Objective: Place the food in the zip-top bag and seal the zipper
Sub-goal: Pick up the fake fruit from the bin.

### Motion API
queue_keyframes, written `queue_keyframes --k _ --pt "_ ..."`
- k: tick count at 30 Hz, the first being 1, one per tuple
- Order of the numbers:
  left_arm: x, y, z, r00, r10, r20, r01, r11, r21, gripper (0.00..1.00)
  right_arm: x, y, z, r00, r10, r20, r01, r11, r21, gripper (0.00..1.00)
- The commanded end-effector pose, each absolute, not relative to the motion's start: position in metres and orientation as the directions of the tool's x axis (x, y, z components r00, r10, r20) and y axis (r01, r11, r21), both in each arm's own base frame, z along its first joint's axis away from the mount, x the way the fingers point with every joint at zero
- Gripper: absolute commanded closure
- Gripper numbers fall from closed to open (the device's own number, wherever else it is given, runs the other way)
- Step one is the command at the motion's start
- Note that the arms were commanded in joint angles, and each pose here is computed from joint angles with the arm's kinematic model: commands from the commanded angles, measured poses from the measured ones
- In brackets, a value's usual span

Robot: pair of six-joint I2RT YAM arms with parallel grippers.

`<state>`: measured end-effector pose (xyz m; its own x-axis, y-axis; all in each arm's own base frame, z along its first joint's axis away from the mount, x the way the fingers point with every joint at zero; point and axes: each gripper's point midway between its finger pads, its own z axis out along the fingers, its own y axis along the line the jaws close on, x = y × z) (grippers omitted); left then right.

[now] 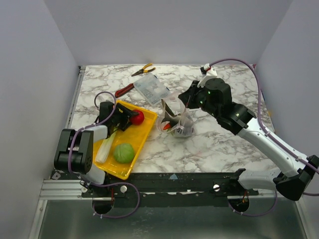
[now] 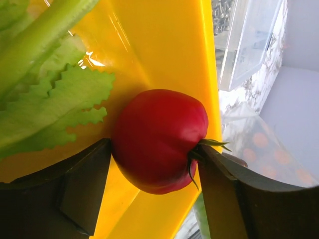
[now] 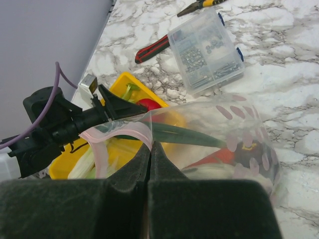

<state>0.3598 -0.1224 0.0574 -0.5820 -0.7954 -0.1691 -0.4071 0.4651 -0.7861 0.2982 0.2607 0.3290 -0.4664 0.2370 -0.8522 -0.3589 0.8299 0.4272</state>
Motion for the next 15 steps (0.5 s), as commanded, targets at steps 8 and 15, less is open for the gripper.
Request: queue_keyframes --k 8,15 --pt "0.359 -0.123 0.068 -0.568 -0.799 -0.195 -0.350 0.449 -0.822 0.48 0.300 0.261 0.342 -0.430 0.237 -0.871 -0.378 0.829 0.412 0.99" --pt "0.342 -0.113 0.090 -0.552 -0.783 -0.287 -0.308 0.511 -0.802 0.53 0.300 0.259 0.345 -0.416 0.237 -0.878 -0.381 0.831 0.405 0.99"
